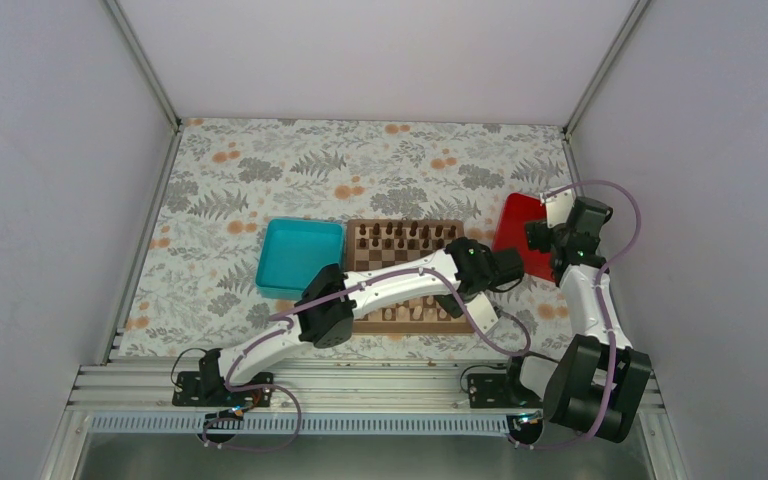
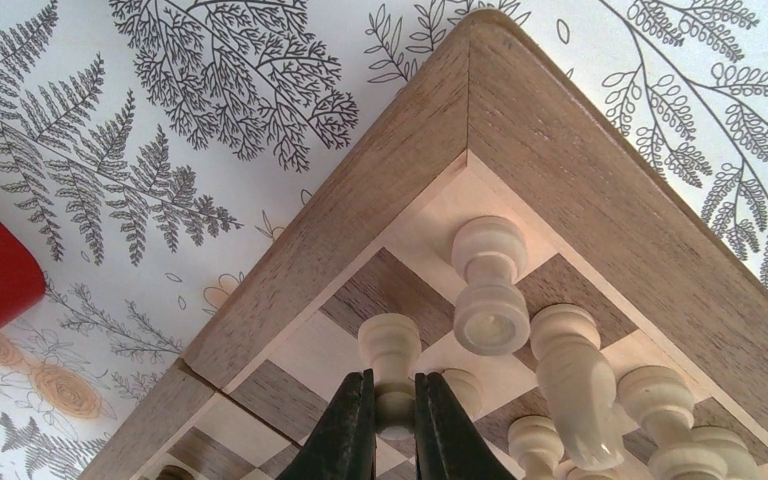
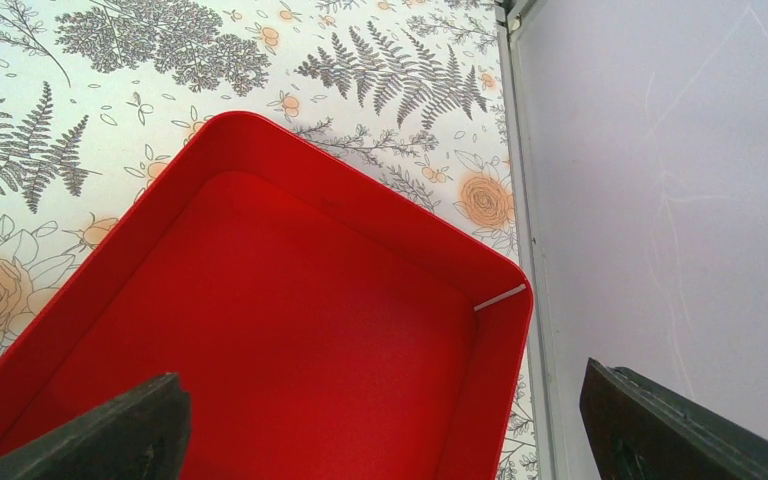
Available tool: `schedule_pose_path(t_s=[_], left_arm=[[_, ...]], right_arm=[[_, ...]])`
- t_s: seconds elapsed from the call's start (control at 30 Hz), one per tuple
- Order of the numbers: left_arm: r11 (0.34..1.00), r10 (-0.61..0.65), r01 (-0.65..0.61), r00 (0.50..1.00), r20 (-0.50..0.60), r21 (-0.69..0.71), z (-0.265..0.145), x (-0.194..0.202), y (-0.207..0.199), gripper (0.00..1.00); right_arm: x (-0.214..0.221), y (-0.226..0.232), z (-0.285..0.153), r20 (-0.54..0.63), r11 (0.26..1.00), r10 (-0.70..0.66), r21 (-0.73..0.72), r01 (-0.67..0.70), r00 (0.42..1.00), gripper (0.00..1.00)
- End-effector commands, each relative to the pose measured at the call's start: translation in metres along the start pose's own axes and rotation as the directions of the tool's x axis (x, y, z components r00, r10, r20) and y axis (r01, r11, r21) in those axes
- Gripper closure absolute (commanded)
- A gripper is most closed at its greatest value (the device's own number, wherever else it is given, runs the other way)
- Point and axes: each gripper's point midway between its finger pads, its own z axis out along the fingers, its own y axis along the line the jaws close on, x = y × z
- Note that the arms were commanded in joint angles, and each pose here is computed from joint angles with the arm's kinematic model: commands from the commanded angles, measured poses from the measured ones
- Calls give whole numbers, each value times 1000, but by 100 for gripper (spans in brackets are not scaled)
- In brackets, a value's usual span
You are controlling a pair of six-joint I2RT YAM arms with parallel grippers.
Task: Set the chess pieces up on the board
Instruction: Place the chess piece on the chessboard.
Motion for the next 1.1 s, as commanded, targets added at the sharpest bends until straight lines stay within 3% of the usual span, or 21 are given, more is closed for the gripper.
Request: schedule_pose_path(t_s=[0.0, 1.07], left_arm=[[999, 15, -15, 1000, -14, 28, 8, 3, -6, 97], [1000, 20, -20, 1000, 12, -3, 0, -6, 2, 85]], right_arm=[[-4, -1, -2, 15, 1000, 13, -9, -13, 1000, 0], [2, 6, 2, -1, 999, 4, -43, -4, 1000, 0]])
